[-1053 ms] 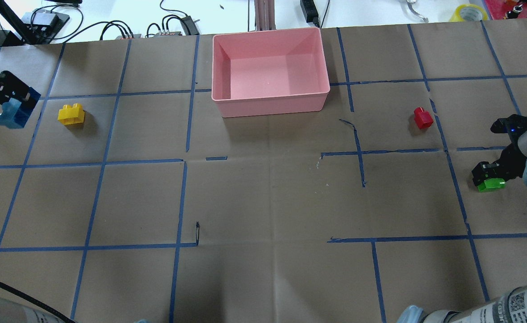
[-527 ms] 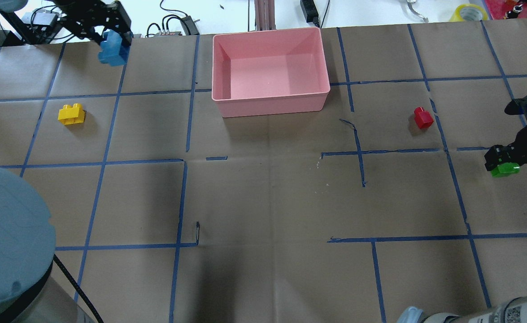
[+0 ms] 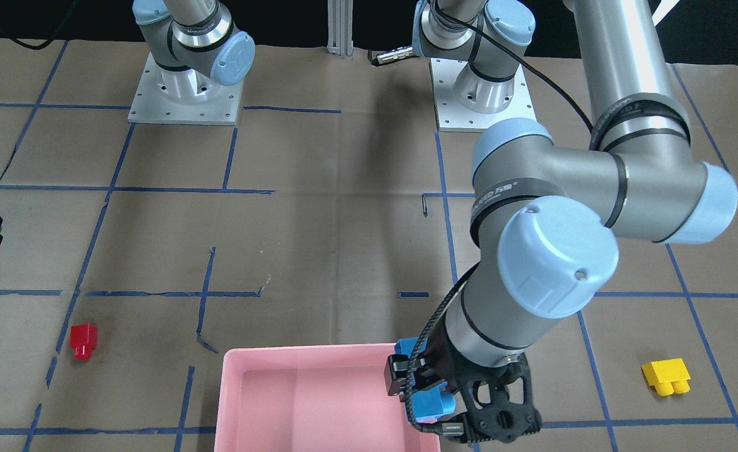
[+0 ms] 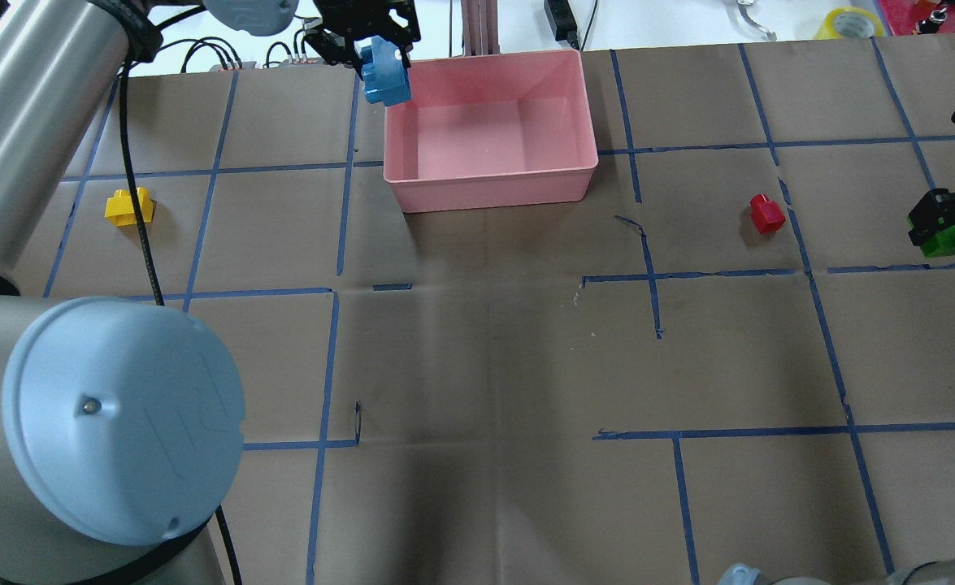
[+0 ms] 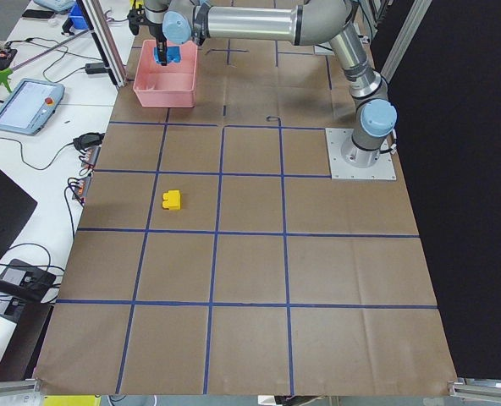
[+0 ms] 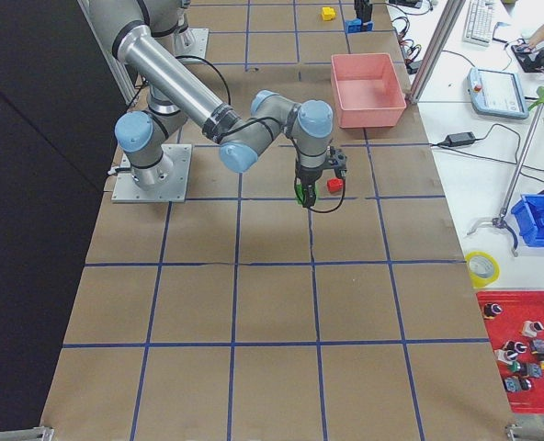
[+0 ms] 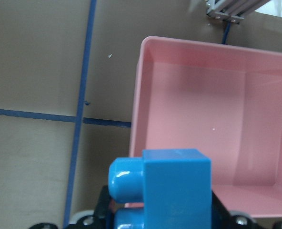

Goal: Put all blocks into box

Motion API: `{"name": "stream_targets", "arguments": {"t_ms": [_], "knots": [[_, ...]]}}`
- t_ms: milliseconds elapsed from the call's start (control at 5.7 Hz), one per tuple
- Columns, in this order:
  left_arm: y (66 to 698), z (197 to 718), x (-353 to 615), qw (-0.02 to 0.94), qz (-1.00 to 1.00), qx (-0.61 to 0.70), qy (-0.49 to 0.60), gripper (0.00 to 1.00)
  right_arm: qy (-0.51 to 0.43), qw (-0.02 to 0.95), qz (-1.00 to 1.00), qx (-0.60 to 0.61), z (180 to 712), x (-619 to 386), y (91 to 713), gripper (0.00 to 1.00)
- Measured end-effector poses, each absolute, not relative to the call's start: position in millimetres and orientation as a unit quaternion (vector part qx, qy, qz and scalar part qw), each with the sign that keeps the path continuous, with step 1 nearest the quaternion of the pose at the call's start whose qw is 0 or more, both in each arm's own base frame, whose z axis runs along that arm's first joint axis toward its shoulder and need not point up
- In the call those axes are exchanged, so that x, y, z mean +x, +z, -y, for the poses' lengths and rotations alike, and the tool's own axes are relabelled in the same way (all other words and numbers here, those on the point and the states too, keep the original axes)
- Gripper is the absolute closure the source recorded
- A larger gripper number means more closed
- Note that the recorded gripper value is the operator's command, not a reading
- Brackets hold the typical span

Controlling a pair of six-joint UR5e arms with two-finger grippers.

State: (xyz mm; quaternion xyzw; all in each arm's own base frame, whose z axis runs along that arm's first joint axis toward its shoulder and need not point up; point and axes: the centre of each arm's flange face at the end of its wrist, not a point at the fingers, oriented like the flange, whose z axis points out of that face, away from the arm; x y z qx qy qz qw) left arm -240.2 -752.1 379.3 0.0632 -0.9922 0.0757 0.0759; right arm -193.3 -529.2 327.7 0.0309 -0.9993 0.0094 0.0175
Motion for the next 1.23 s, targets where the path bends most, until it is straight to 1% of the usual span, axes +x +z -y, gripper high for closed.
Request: {"name": "stream_targets", "arguments": {"t_ms": [176,351,702,878,1053,1229], "knots": [[348,763,-256,0.073,0.992,0.062,0.085,0.37,0.013,0.016,0.999,0.029,535,-183,339,0.90],[322,769,-271,0.064,0.992,0.062,0.094,0.04,0.025,0.008,0.999,0.024,543,-165,347,0.91],[296,774,-287,0.051,0.991,0.062,0.111,0.00,0.045,-0.018,0.999,0.009,557,-130,352,0.94],[300,774,-287,0.051,0.990,0.063,0.115,0.00,0.046,-0.023,0.999,0.011,560,-120,349,0.94],[317,772,-282,0.053,0.989,0.066,0.123,0.00,0.046,-0.026,0.999,0.012,564,-109,348,0.94],[349,770,-262,0.054,0.987,0.076,0.130,0.00,0.053,-0.030,0.998,0.009,571,-88,354,0.94]]}}
